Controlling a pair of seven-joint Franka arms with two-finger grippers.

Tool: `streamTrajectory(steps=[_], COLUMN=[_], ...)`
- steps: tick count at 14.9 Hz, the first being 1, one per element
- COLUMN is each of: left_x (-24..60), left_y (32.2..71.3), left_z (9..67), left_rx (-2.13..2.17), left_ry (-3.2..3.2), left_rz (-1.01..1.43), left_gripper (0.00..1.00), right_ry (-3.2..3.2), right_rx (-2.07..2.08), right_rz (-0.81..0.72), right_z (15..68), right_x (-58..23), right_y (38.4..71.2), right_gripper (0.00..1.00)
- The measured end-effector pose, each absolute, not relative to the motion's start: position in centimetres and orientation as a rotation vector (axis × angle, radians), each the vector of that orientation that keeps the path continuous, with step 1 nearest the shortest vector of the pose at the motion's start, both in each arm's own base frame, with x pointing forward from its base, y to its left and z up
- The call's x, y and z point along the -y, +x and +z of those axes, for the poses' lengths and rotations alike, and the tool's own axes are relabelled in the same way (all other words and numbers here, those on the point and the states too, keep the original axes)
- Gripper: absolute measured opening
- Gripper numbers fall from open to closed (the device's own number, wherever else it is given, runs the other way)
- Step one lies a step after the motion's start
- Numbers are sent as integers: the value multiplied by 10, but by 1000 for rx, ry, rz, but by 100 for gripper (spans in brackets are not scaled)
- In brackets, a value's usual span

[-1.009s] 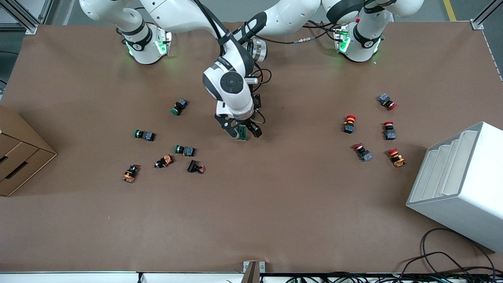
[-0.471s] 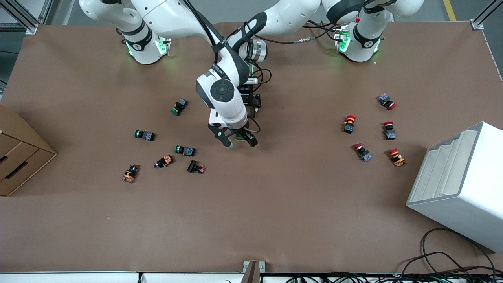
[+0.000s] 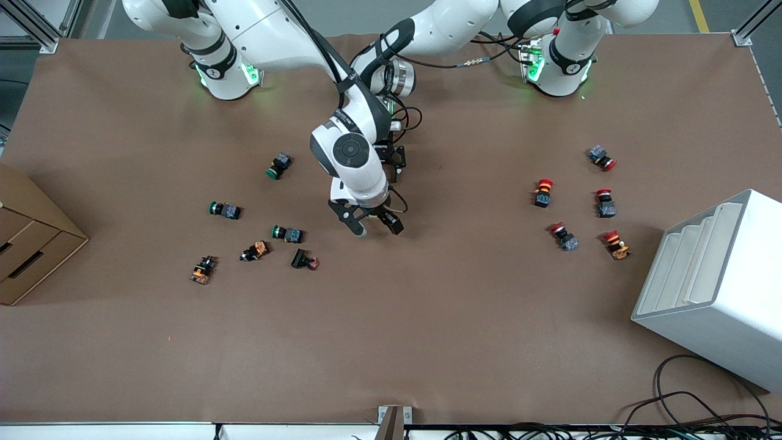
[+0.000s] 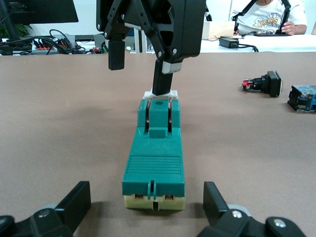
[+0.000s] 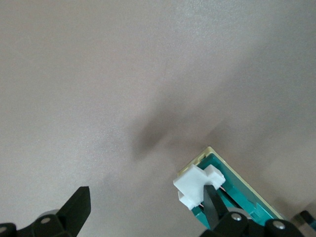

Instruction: Close load switch with both arms

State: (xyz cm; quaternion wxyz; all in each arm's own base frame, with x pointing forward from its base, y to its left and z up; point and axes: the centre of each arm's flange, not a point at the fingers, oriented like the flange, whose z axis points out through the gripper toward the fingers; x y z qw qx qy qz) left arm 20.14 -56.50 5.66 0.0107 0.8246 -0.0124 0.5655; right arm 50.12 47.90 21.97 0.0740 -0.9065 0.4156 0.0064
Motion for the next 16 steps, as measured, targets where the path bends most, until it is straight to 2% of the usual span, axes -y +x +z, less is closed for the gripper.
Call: streamTrajectory(steps=[3, 6, 12, 16], left_x=[565, 566, 566, 573], left_y=[202, 202, 204, 212], left_z=[57, 57, 58, 64], left_rx=[39, 57, 78, 66], left_ry=[2573, 2579, 2587, 2646], left_rz=[1765, 1770, 1776, 1769], left_gripper=[100, 100, 100, 100], right_ry=[-2712, -2691, -2818, -2942], right_rx=[-1247, -1245, -1119, -846], right_rz=[14, -8, 45, 99], right_z=[221, 234, 276, 332], right_x=[-481, -477, -425, -340], right_y=[506, 524, 584, 627], right_gripper=[100, 100, 100, 100])
